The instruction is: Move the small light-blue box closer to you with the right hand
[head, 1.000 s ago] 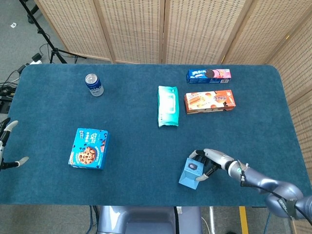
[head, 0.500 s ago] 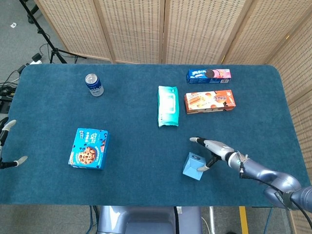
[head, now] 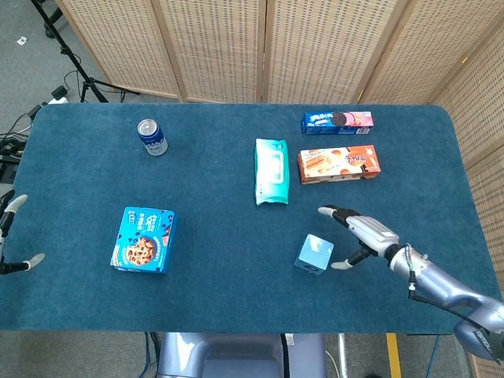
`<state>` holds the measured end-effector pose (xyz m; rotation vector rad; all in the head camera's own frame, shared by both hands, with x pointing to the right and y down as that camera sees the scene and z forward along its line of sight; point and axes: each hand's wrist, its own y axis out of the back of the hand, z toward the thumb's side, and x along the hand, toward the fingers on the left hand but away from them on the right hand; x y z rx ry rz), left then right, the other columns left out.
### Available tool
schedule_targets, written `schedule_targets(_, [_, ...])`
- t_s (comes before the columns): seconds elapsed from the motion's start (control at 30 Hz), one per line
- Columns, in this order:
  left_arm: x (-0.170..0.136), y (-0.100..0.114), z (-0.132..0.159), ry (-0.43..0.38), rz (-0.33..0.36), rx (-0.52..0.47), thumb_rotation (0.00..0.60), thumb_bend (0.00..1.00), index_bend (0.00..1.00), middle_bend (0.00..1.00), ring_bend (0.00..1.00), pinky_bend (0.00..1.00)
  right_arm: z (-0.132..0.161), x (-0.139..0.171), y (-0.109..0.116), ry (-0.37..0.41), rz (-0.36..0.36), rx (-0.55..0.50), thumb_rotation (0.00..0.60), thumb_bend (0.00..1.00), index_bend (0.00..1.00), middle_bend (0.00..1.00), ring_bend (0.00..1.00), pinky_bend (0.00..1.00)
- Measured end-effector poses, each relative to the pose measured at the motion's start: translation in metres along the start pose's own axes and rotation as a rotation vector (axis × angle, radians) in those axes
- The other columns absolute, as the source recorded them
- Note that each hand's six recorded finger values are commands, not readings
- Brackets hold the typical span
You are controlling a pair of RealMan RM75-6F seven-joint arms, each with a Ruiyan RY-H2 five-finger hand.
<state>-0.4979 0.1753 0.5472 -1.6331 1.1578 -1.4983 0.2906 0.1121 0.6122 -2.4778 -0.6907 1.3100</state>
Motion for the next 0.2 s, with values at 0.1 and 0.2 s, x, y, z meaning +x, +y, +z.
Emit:
schedule_targets(0.1, [-0.002,-0.002,0.0,0.002,0.009,0.009,0.6,0.0,0.0,0.0,0.0,0.0,0.0,0.013,0.008,0.056,-0.121,0.079,0.6,0.0,0.0,0.0,0.0,0.0])
schedule_targets(0.2, [-0.005,-0.008,-0.002,0.013,0.01,0.028,0.6,0.0,0.0,0.0,0.0,0.0,-0.005,0.029,0.011,0.09,-0.275,0.215,0.6,0.0,0.0,0.0,0.0,0.0])
